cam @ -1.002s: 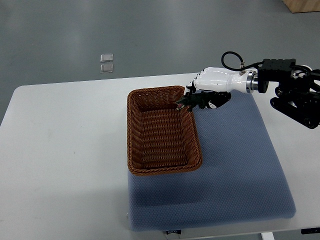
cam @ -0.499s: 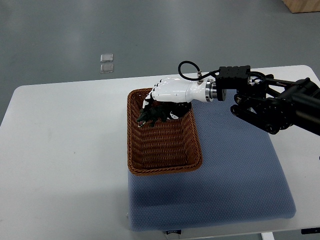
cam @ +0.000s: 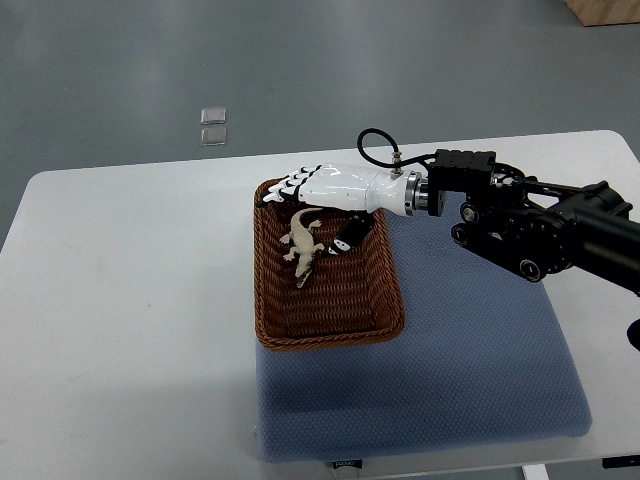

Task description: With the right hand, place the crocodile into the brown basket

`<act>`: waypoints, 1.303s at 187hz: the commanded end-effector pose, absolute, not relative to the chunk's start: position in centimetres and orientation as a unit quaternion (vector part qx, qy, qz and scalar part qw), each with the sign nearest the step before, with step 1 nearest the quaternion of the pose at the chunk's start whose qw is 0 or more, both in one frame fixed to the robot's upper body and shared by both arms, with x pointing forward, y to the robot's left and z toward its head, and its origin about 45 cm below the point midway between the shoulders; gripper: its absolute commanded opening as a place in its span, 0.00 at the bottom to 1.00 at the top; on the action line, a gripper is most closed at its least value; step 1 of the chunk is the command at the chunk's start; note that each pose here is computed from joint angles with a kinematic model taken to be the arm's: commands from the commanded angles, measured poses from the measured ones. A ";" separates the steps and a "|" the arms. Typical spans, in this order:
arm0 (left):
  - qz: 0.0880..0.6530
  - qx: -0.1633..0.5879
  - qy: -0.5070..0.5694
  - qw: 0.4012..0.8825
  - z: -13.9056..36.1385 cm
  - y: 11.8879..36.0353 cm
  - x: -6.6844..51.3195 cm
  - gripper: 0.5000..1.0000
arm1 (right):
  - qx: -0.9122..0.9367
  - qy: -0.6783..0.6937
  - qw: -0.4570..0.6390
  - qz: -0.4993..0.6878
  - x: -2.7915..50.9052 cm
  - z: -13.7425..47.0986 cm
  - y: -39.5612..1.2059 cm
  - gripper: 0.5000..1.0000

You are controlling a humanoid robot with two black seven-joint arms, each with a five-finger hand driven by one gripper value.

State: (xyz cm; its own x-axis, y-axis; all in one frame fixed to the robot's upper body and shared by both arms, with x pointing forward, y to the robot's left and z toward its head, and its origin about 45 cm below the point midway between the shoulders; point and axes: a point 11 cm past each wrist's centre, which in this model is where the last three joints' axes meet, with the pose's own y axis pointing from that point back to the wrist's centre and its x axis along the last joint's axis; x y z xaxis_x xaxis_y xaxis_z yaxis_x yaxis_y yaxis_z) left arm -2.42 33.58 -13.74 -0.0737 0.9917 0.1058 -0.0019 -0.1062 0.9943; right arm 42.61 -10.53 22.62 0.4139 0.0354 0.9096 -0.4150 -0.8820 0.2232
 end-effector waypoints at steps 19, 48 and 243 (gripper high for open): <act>0.545 0.505 0.490 0.456 -13.7 33.6 -2.4 1.00 | 0.880 -0.202 0.179 0.391 44.3 23.8 -12.6 0.86; 0.545 0.506 0.489 0.456 -13.7 33.6 -2.4 1.00 | 0.911 -0.266 0.137 0.284 45.8 25.1 -15.4 0.86; 0.545 0.506 0.489 0.456 -13.7 33.6 -2.4 1.00 | 0.794 -0.520 -0.023 -0.314 47.1 18.6 -30.5 0.87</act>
